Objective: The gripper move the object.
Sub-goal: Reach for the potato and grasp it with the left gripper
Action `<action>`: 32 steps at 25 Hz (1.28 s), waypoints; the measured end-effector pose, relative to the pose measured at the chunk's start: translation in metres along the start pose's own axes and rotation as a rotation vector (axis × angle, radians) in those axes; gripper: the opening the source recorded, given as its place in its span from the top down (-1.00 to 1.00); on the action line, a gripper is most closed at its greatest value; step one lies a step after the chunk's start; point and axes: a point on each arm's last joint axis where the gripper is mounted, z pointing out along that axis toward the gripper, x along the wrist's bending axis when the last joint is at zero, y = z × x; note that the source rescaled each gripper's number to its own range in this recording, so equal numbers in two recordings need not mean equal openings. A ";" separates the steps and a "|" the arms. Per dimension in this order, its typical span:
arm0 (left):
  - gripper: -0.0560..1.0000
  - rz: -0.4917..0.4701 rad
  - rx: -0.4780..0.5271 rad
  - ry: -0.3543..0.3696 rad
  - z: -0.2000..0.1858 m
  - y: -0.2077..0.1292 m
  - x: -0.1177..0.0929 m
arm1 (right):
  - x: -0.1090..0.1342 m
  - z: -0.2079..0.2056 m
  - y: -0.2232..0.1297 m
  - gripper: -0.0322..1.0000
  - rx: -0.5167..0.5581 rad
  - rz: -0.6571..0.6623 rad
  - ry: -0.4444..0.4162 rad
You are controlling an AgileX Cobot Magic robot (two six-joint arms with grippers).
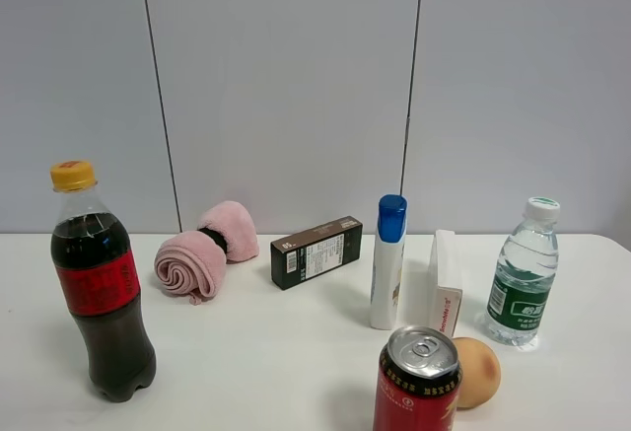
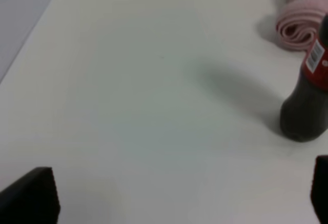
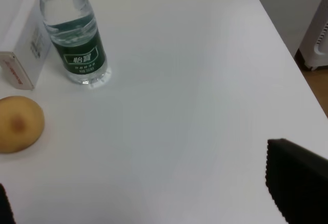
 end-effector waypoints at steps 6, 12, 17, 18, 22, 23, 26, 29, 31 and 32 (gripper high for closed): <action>-0.99 0.049 0.054 -0.026 0.001 0.076 -0.005 | 0.000 0.000 0.000 -1.00 0.000 0.000 0.000; -0.99 0.141 0.052 -0.085 0.020 0.168 -0.014 | 0.000 0.000 0.000 -1.00 0.000 0.000 0.000; -0.99 0.144 0.048 -0.220 0.054 0.228 -0.028 | 0.000 0.000 0.000 -1.00 0.000 0.000 0.000; -0.99 0.145 0.052 -0.252 0.063 0.237 -0.032 | 0.000 0.000 0.000 -1.00 0.000 0.000 0.000; -0.99 0.210 0.047 -0.360 0.087 0.264 -0.056 | 0.000 0.000 0.000 -1.00 0.000 0.000 0.000; -0.99 0.232 0.054 -0.390 0.094 0.268 -0.065 | 0.000 0.000 0.000 -1.00 0.000 0.000 0.000; -0.99 0.299 0.056 -0.472 0.109 0.280 -0.094 | 0.000 0.000 0.000 -1.00 0.000 0.000 0.000; -0.99 0.364 0.073 -0.566 0.124 0.283 -0.131 | 0.000 0.000 0.000 -1.00 0.000 0.000 0.000; -0.99 0.403 0.102 -0.626 0.136 0.278 -0.157 | 0.000 0.000 0.000 -1.00 0.000 0.000 0.000; -0.99 0.427 0.124 -0.656 0.141 0.272 -0.171 | 0.000 0.000 0.000 -1.00 0.000 0.000 0.000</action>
